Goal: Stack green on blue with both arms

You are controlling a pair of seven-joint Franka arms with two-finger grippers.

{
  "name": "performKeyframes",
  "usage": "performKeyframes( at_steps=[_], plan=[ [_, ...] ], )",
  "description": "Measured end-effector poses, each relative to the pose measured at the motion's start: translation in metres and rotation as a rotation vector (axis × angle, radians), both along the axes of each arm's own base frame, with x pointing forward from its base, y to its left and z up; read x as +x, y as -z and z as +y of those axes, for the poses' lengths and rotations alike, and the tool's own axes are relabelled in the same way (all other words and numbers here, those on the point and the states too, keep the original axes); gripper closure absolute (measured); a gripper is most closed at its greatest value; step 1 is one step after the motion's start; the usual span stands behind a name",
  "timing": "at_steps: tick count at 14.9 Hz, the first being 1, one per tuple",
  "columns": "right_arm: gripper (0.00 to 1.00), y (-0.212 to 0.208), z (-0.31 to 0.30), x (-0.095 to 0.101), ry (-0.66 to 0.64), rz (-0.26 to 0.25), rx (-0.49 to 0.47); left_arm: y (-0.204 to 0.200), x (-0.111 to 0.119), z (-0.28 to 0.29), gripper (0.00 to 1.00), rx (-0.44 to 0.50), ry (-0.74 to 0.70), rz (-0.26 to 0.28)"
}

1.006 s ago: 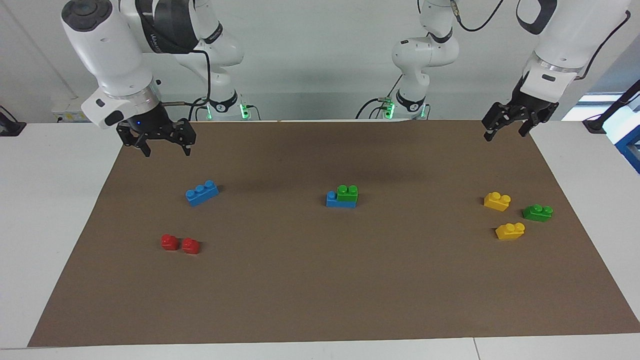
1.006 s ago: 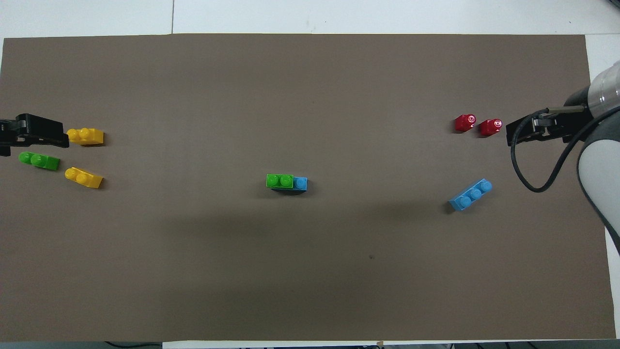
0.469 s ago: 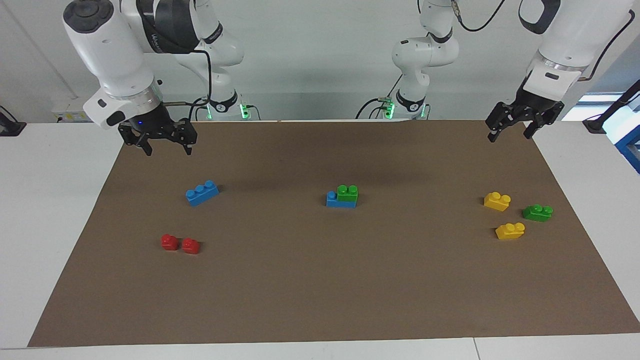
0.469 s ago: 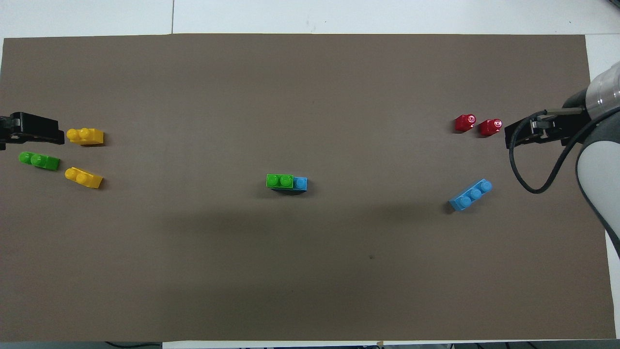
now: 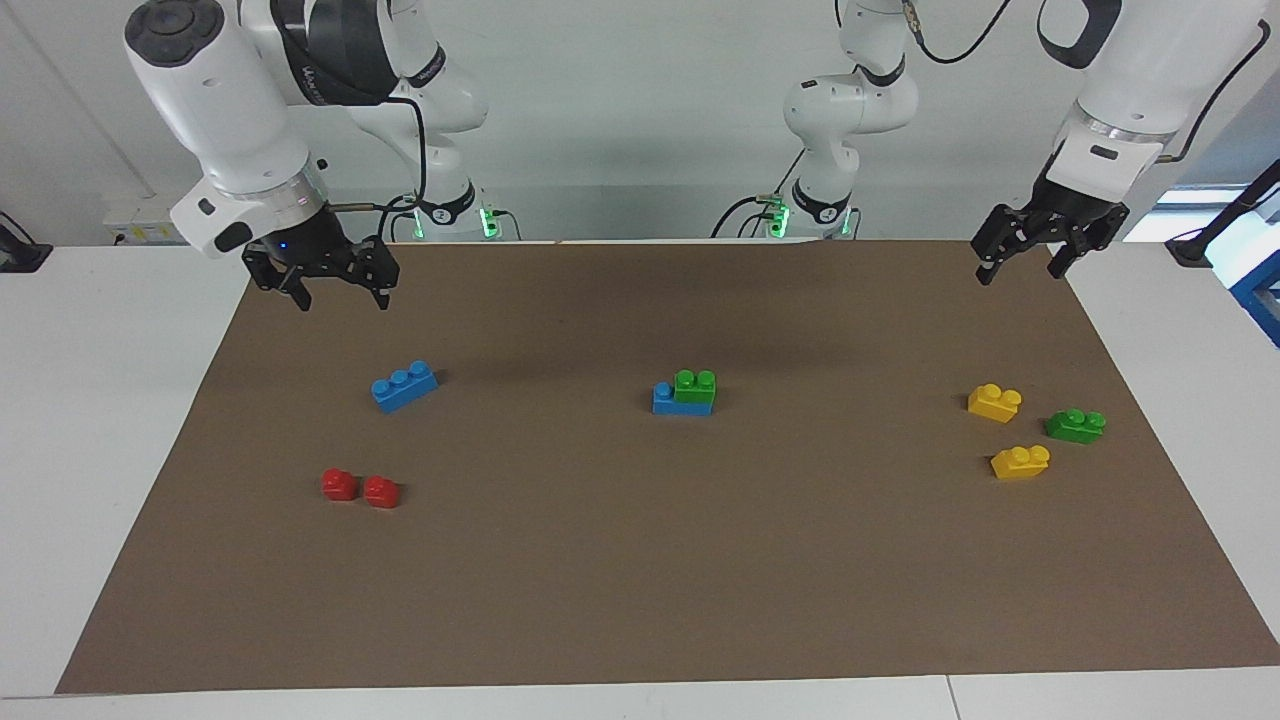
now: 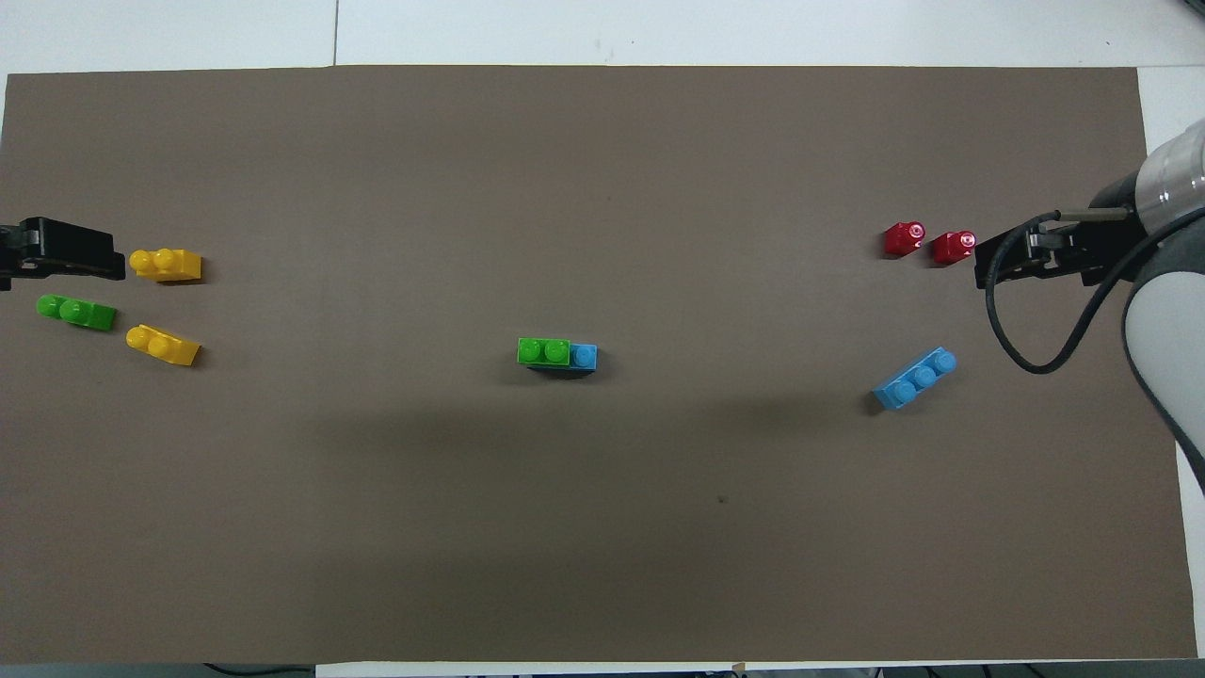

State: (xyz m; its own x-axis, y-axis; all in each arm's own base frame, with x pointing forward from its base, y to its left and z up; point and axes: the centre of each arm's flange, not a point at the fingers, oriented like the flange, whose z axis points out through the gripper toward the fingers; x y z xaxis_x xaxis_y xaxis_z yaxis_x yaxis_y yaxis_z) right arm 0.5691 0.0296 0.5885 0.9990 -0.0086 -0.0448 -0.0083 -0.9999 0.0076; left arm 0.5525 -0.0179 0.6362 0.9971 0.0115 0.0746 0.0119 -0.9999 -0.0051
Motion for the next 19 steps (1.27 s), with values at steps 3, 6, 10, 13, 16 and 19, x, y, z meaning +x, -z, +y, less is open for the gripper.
performKeyframes(
  at_steps=[3,6,10,13,16,19],
  plan=[
    [0.00,0.0000,-0.0002,0.0000,0.001,0.000,0.000,0.0000,0.0000,0.0000,0.00,0.000,0.001,0.000],
    [0.00,0.0009,-0.0004,-0.0001,0.002,0.002,0.000,0.0000,0.0000,0.0001,0.00,0.000,0.001,0.000],
    [0.00,0.0015,-0.0014,-0.0002,0.010,0.003,-0.001,0.0000,0.0000,0.0001,0.00,0.000,0.001,0.000],
    [0.00,0.0017,-0.0014,-0.0002,0.030,0.003,-0.002,0.0000,0.0000,0.0001,0.00,0.000,0.001,0.000],
    [0.00,0.0019,-0.0014,-0.0003,0.032,0.004,-0.002,0.0000,0.0000,0.0001,0.00,0.000,0.001,0.000],
    [0.00,0.0023,-0.0015,-0.0003,0.032,0.005,-0.002,0.0000,0.0000,0.0001,0.00,0.000,0.001,0.000]
  ],
)
